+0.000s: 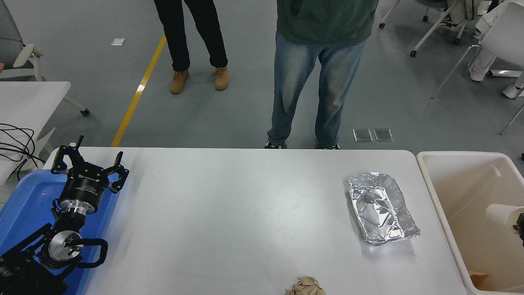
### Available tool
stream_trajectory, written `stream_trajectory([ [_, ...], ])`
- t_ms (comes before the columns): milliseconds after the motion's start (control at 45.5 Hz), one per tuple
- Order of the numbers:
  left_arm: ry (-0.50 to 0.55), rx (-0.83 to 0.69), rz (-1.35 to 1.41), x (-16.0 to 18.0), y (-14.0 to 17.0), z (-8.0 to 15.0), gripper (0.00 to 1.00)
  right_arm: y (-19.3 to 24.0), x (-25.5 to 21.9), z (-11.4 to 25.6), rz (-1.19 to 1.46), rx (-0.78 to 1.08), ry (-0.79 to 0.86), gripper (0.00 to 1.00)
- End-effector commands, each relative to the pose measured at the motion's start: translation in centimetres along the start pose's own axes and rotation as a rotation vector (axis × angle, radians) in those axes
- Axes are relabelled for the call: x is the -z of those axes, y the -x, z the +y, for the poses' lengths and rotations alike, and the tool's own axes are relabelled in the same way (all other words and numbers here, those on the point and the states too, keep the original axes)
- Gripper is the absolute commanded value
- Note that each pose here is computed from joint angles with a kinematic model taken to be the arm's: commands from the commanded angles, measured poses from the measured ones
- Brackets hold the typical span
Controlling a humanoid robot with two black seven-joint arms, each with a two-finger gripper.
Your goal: Clean the table surface
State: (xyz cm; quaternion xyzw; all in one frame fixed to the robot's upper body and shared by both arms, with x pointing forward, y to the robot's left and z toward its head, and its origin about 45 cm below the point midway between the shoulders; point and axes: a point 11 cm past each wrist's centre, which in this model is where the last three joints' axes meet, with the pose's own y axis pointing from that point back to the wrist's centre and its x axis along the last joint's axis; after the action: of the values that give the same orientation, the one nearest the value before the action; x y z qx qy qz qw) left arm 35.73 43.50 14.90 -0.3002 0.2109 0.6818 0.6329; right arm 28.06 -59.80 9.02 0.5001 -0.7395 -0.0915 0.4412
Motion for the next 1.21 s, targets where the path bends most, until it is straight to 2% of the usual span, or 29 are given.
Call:
stream_trajectory([
  [0,0.000,0.000,0.000,0.0,0.0,0.0,0.99,0.0,-0.1,0.0,0.005,-0.015,0.002,0.00],
  [88,0.000,0.000,0.000,0.0,0.0,0.0,0.99,-0.1,-0.1,0.0,0.004,-0.018,0.002,0.00],
  [110,0.001,0.000,0.000,0.0,0.0,0.0,0.99,-0.1,-0.1,0.0,0.004,-0.018,0.002,0.06],
  [132,0.000,0.000,0.000,0.0,0.0,0.0,0.99,-0.1,-0.1,0.0,0.004,-0.018,0.002,0.17],
  [198,-0.001,0.000,0.001,0.1,0.0,0.0,0.99,-0.1,-0.1,0.0,0.003,-0.020,0.005,0.63],
  [220,0.000,0.000,0.000,0.0,0.0,0.0,0.99,-0.2,-0.2,0.0,0.004,-0.023,0.007,0.75],
  [242,0.000,0.000,0.000,0.0,0.0,0.0,0.99,-0.3,-0.2,0.0,0.004,-0.028,0.008,0.81],
  [286,0.000,0.000,0.000,0.0,0.0,0.0,0.99,-0.4,-0.2,0.0,0.005,-0.031,0.009,0.84],
  [352,0.000,0.000,0.000,0.0,0.0,0.0,0.99,-0.4,-0.2,0.0,0.005,-0.031,0.009,0.97],
  [989,0.000,0.000,0.000,0.0,0.0,0.0,0.99,-1.4,2.6,-0.3,-0.030,-0.047,-0.042,0.98],
  [1187,0.000,0.000,0.000,0.0,0.0,0.0,0.99,-3.3,3.0,0.0,-0.100,-0.078,-0.058,0.98],
])
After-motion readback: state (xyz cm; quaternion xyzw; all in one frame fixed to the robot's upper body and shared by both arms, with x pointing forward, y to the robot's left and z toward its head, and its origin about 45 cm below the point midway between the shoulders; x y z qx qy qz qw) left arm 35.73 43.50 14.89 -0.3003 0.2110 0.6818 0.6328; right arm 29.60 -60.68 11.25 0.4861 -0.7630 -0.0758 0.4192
